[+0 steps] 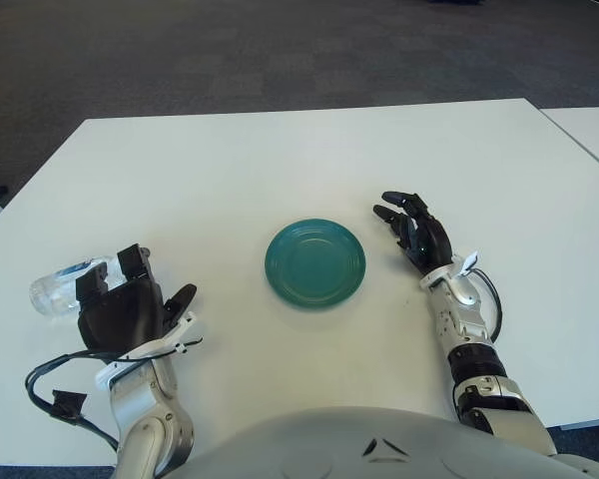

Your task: Put the bottle into the plate.

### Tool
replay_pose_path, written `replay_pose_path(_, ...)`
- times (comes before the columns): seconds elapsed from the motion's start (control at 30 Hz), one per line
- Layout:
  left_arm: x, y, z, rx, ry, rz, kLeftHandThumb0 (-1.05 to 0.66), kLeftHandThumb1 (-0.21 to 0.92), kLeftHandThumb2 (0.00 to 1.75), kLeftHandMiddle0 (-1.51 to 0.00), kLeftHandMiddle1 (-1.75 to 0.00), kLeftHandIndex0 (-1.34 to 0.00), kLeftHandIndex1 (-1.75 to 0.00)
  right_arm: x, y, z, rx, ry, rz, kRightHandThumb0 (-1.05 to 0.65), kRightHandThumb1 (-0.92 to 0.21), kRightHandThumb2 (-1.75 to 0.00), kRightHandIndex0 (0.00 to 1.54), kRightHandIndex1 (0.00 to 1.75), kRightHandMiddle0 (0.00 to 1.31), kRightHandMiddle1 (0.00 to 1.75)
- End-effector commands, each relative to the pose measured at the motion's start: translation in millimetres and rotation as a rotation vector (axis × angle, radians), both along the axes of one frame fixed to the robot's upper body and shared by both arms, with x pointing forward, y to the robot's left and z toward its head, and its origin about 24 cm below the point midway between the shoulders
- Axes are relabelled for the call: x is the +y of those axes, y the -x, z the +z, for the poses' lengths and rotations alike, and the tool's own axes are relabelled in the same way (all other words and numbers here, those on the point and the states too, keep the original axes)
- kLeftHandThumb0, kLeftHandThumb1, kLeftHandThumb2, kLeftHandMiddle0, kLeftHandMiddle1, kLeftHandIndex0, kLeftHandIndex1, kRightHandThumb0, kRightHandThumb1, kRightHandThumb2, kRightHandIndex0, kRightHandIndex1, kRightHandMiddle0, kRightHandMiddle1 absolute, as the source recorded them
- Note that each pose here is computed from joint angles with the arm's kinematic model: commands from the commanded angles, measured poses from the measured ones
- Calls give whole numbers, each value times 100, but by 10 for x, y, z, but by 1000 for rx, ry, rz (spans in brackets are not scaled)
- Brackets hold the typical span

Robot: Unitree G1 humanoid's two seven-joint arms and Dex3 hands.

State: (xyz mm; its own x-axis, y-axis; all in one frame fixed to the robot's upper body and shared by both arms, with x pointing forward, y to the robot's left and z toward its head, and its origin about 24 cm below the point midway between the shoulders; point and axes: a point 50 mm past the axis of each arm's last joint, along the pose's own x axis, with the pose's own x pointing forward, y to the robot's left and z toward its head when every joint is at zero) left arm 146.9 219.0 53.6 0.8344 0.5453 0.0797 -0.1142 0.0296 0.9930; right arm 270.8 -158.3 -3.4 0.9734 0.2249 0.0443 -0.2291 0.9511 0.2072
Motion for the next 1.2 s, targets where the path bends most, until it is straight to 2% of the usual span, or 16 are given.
replay_pose_path(0.0, 12, -30, 2, 9, -45, 16, -105, 92, 55, -25, -28, 0, -102, 174, 295, -226, 169, -52, 16, -65, -92, -62, 43, 81, 20, 115)
replay_pose_path(0.2, 1, -47, 9, 8, -126, 29, -105, 92, 56, -26, -20, 0, -93, 196, 331, -188, 197, -66, 23, -65, -92, -66, 42, 92, 19, 120)
replay_pose_path(0.63, -162, -37, 92, -34, -237, 26, -105, 92, 60, -28, -15, 0, -83, 206, 317, -172, 216, -76, 24, -63, -92, -62, 40, 93, 16, 121)
replay_pose_path(0.9, -260, -11, 200, -111, -272, 33, -105, 92, 62, -31, -15, 0, -89, 214, 287, -180, 229, -84, 23, -64, -92, -58, 39, 94, 16, 119)
replay_pose_path(1.17, -277, -7, 239, -152, -307, 42, -105, 92, 62, -34, -16, 0, -98, 227, 274, -181, 226, -83, 30, -62, -92, -58, 41, 95, 18, 121)
